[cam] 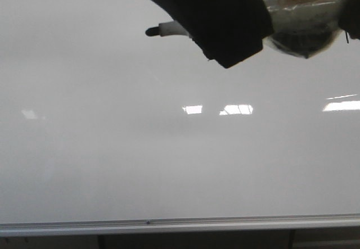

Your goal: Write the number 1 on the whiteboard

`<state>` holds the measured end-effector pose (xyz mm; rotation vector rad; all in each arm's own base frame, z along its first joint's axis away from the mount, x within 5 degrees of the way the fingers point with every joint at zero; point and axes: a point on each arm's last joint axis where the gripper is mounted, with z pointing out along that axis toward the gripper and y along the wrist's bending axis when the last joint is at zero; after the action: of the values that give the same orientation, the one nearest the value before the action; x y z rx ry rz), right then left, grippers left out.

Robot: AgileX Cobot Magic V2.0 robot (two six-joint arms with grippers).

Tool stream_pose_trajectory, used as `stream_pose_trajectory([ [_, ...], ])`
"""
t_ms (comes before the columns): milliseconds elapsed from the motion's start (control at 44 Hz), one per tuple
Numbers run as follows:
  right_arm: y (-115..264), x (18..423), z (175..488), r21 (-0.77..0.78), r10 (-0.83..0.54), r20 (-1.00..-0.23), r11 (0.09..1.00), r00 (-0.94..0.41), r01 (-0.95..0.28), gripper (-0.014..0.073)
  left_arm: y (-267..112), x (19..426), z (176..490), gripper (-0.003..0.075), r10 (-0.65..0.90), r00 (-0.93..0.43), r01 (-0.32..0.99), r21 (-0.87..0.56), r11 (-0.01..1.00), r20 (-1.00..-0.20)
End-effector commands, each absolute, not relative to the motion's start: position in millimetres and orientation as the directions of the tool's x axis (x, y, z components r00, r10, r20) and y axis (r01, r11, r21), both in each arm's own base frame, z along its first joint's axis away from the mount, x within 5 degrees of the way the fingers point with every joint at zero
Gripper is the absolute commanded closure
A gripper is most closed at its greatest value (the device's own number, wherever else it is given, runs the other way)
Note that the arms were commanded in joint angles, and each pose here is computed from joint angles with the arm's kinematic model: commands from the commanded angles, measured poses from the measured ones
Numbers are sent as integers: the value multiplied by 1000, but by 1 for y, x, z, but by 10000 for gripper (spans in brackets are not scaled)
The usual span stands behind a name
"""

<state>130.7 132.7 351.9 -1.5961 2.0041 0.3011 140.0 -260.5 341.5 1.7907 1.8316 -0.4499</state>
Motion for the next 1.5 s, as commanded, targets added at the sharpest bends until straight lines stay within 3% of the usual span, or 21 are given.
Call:
stream_pose_trajectory([
  [0,133,129,367,-170,-779,-611,303,-141,-938,140,-260,139,364,720,744,34,982,162,101,-668],
  [68,127,131,368,-186,-778,-604,349,-173,-918,90,-259,139,363,729,752,30,982,160,101,-658],
  [205,101,136,375,-239,-738,-601,530,-305,-813,87,-246,147,366,729,768,-27,972,161,169,-640],
  [364,66,133,386,-222,-586,-649,756,-486,-615,87,-211,169,379,729,727,-250,866,188,464,-639],
  [478,50,125,392,-191,-487,-687,837,-540,-512,87,-173,184,388,729,631,-441,700,196,687,-638],
  [751,44,121,386,-193,-468,-690,854,-551,-484,87,-87,210,385,729,320,-557,334,146,931,-766],
  [956,45,123,377,-193,-471,-687,853,-554,-486,87,-37,236,354,729,54,-524,77,16,997,-850],
  [1138,46,125,376,-195,-468,-695,853,-546,-484,87,-18,258,322,729,-96,-480,-13,-102,995,-872],
  [1479,46,125,377,-196,-467,-701,853,-540,-483,87,-21,307,282,729,-115,-452,1,-130,992,-884],
])
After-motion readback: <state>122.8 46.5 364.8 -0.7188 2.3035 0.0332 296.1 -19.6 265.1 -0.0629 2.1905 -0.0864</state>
